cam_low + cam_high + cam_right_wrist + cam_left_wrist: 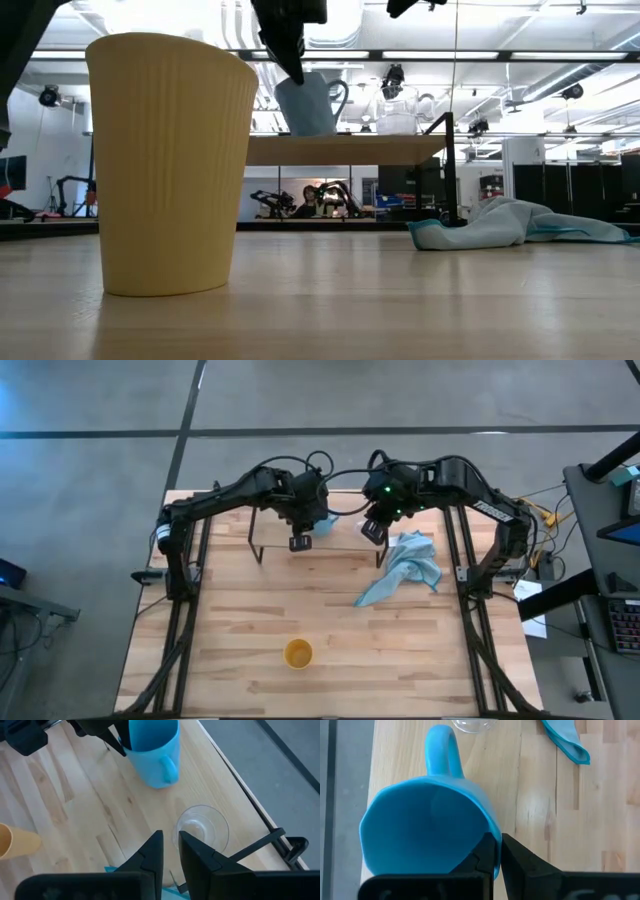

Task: Stack small to large cups/mugs on shelf
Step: Put the blue mug on the shelf

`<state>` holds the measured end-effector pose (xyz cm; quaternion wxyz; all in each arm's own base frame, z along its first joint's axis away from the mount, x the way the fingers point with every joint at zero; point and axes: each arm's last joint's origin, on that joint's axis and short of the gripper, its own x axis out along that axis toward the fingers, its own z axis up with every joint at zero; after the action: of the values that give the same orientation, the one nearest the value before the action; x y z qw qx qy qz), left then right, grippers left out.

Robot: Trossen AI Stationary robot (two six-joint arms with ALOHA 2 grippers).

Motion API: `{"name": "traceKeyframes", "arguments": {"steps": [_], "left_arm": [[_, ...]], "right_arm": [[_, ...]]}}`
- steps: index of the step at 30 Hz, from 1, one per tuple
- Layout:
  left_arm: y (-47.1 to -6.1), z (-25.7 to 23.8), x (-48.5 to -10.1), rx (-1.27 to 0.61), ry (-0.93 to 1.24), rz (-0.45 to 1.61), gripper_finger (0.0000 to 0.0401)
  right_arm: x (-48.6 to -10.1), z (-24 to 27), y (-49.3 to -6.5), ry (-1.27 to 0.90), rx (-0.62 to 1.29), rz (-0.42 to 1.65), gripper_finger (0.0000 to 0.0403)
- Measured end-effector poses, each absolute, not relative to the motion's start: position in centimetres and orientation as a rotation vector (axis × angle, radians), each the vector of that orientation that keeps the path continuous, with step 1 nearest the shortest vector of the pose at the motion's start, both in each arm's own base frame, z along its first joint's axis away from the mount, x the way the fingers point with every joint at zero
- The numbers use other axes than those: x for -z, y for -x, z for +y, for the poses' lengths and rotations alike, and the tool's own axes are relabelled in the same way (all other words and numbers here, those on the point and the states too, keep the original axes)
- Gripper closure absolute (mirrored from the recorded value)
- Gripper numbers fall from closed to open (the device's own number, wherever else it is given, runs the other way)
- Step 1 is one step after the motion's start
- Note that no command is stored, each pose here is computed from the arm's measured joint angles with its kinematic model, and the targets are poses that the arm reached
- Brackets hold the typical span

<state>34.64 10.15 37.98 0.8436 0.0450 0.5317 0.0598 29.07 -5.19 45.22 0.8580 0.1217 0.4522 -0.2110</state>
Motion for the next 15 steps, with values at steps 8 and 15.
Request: {"name": "traceKeyframes", "arguments": {"steps": [8,15], "left_arm": [[-34.82,10.26,-37.98,-0.146,-0.077,1.106,0.0401],[-35.36,10.42,-37.81,-0.154,-0.083,1.069,0.0393]], "right_arm": [[-45.21,-5.19,-29.06,-0.253,0.442,0.951,0.0349],[-45.20,-5.19,-29.07,-0.246,0.438,0.953,0.0349]]}}
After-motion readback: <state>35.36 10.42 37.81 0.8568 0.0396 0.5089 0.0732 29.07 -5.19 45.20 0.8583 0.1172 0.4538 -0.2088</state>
